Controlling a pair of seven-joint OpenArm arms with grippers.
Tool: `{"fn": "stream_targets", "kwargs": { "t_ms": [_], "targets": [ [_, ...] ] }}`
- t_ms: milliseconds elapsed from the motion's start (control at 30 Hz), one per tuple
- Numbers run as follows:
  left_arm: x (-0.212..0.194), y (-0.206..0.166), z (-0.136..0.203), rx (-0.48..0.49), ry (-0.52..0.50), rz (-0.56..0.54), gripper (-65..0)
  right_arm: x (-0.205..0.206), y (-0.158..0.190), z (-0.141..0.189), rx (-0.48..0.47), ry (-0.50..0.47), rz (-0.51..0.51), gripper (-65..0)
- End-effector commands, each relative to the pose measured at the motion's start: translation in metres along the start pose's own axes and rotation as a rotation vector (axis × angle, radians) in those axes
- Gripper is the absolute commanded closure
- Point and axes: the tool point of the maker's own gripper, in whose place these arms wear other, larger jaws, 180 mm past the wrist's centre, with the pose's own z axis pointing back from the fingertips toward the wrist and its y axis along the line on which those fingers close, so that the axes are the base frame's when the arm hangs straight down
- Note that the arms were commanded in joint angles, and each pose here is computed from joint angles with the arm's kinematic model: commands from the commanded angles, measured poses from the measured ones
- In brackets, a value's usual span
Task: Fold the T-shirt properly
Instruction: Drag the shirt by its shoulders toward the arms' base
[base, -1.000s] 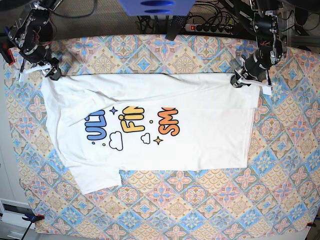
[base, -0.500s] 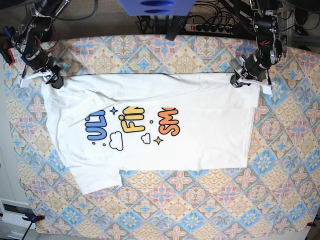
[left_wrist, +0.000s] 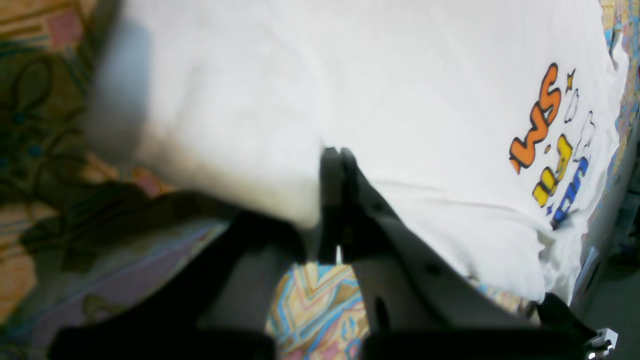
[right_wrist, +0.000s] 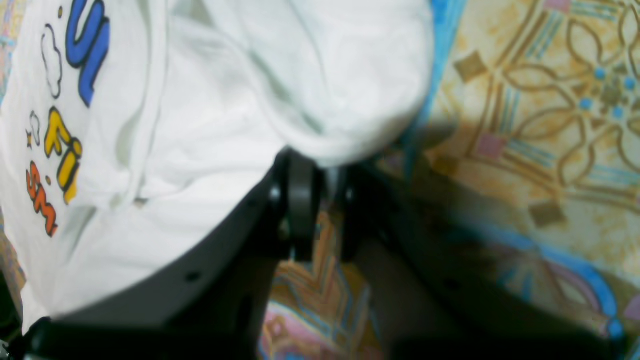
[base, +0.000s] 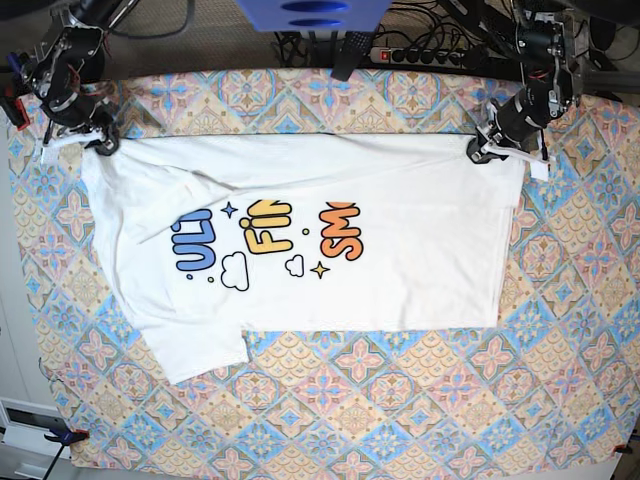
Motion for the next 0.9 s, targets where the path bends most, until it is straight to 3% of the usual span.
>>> {"fn": "stream_targets", "kwargs": {
  "t_ms": [0, 333, 867],
  "targets": [
    [0.001, 0.011, 0.006, 0.036, -0.001, -0.020, 0.0, 0.007, -0.014, 0.013, -0.048, -0.013, 0.025, -6.8],
    [-0.033, 0.049, 0.029, 0.104, 0.081, -0.050, 0.0, 0.004, -0.025, 0.062, -0.121, -0.017, 0.178, -6.8],
    [-0.063, 0.071, 0.044, 0.153, 0.138, -0.031, 0.0, -0.013, -0.035, 0.076, -0.151, 0.025, 0.194, -7.0]
  ]
}}
